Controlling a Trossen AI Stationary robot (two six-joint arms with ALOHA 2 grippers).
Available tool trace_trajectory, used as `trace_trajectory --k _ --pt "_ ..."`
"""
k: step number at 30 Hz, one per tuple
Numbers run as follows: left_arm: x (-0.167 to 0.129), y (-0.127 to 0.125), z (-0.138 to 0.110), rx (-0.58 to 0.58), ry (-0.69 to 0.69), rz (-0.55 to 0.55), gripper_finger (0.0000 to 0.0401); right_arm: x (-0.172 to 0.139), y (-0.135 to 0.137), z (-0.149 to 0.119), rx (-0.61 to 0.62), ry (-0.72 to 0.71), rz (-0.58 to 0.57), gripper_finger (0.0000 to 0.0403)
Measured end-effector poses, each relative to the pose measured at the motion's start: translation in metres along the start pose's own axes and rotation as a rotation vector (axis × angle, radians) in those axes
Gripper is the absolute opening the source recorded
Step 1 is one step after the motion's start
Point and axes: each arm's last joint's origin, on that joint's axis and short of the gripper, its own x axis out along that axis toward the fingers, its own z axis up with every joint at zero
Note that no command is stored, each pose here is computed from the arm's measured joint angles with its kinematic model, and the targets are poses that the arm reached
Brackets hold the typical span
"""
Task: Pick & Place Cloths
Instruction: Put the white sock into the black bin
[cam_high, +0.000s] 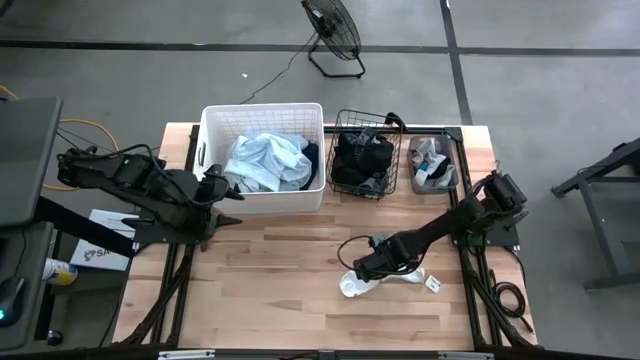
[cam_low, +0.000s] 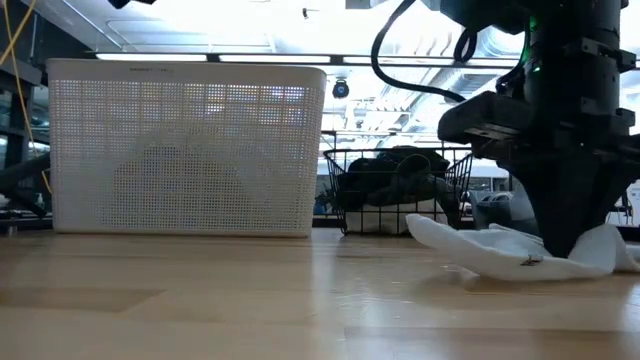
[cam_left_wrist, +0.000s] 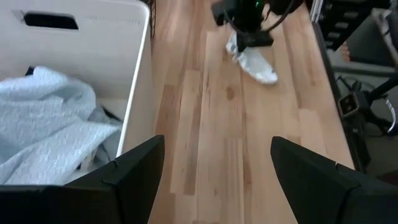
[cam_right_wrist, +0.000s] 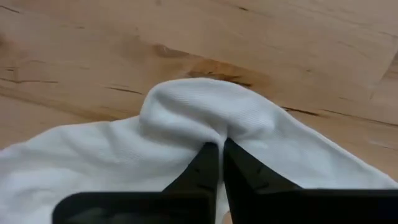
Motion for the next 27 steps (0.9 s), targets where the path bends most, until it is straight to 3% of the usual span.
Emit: trace_trajectory --k 8,12,19,27 --pt "0.002 -0.001 0.003 -0.001 -0.037 -0.007 0.0289 -0.043 -0.016 0.007 0.0 0.003 0.015 0.0005" --pt "0.002 -0.001 0.004 -0.004 -0.043 0.006 0.0289 -0.073 -0.027 0.016 -0.067 -0.01 0.051 0.0004" --pt "0.006 -0.003 0.01 -0.037 -0.09 0.007 0.0289 -0.121 -0.061 0.046 -0.179 -0.069 0.034 0.0004" --pt "0.011 -0.004 0.016 -0.051 -0.14 0.082 0.0289 -0.163 -0.105 0.082 -0.291 -0.217 0.0 0.0004"
